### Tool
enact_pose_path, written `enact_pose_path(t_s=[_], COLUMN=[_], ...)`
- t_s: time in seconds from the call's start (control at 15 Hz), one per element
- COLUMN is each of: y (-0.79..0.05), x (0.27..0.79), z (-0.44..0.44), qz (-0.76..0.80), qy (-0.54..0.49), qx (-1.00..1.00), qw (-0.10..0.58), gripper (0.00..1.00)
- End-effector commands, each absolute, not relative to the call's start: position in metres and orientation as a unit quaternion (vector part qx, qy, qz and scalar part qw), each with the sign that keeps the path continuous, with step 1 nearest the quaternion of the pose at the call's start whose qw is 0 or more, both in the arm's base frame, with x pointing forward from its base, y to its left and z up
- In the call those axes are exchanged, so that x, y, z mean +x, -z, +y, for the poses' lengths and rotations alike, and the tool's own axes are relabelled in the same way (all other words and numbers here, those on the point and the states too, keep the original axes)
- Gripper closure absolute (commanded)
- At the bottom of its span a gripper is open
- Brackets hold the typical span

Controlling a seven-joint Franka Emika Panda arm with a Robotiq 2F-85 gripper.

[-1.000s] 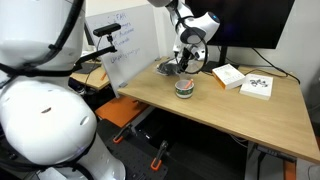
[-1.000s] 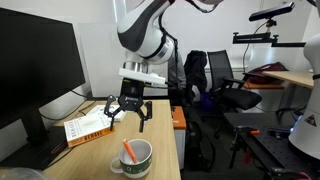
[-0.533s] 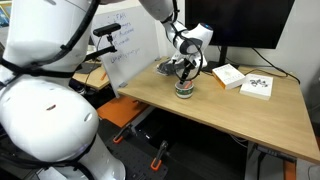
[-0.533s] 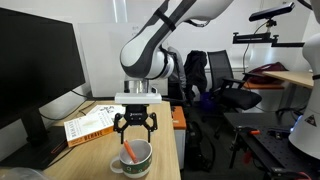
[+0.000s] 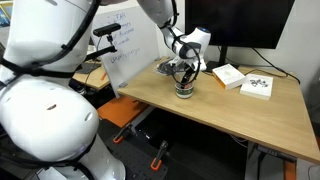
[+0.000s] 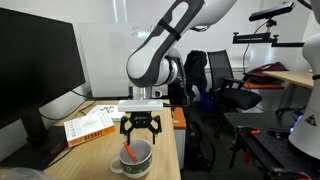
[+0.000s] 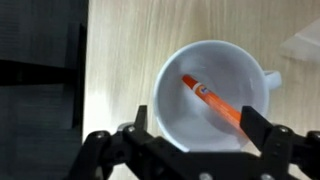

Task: Move the mug to the right

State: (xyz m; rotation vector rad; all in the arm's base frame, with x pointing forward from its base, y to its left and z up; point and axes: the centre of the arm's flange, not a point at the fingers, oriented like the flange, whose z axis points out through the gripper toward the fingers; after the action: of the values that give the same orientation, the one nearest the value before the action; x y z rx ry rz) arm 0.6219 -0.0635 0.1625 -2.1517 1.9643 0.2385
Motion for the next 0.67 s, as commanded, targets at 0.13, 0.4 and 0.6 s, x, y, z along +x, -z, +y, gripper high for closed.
enact_pose_path(t_s=[0.13,0.4,0.6], y=[-0.145,-0.137,-0.133], x=[0.616,0.613,0.612], z=[-0.072,-0.063,-0.055], qz=[0.69,0.663,0.649], qy=[-0.07,-0.099,-0.117], qx=[-0.713,-0.734,-0.745], qw=[0.107,0.111,0.101], gripper=[0.0,0.0,0.26])
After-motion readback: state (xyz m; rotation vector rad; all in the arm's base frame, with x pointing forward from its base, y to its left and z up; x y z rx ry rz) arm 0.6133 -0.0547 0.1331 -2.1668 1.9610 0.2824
